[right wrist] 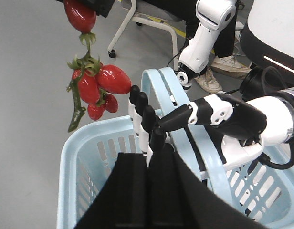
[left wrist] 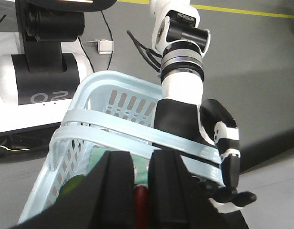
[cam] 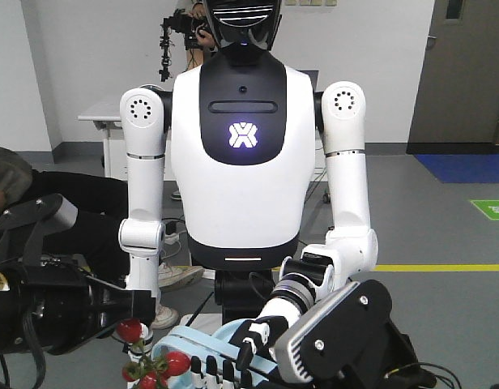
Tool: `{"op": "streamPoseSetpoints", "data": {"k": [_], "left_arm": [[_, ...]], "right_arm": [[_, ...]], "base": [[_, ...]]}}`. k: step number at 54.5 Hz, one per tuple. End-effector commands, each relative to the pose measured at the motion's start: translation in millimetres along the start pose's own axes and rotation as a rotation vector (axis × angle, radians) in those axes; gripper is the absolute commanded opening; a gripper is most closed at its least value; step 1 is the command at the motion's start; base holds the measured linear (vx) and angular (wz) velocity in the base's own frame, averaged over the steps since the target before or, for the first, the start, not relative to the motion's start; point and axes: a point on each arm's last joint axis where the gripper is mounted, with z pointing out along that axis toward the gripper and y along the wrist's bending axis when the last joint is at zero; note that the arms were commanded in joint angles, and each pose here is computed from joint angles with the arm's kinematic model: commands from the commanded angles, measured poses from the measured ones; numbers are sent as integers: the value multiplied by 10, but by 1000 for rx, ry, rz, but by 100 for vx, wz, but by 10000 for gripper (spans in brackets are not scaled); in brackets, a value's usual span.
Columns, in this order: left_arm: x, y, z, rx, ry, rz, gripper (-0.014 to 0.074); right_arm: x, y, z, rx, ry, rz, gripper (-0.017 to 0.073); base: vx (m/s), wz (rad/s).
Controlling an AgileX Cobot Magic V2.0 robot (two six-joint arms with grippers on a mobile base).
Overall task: Pick snacks and fruit into basket
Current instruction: 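Lower the left gripper with the chili peppers toward the basket, then open the left gripper to drop the red chili peppers into the basket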
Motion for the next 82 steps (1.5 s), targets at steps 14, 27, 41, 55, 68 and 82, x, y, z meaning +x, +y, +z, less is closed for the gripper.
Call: {"op": "streamPoseSetpoints", "data": {"k": [14,27,41,55,68,82], "left_arm": [[-186,-72,-125,27,-154,-16,362],[-194,-71,-127,26,-163,-16,362],[-210,-70,-129,24,-181,-10,254],[-212,-81,-164,23,-189,43,-8],[-252,-143,-476,17,-295,107,1],[104,-31,-720,0,-386,117,2]], "right_arm": [[-180,1,-110,-21,-115,-10,-8],[-180,1,-110,-21,-115,-10,-8],[-180,1,-110,-21,-116,-10,-8],[-180,1,-110,-21,-116,-10,-8],[-170,-4,-109,-15,-105,-9,-8],[-140,-19,-106,1,-72,-9,-8]], "base": [[0,0],[0,0],[0,0],[0,0],[0,0],[0,0]]}}
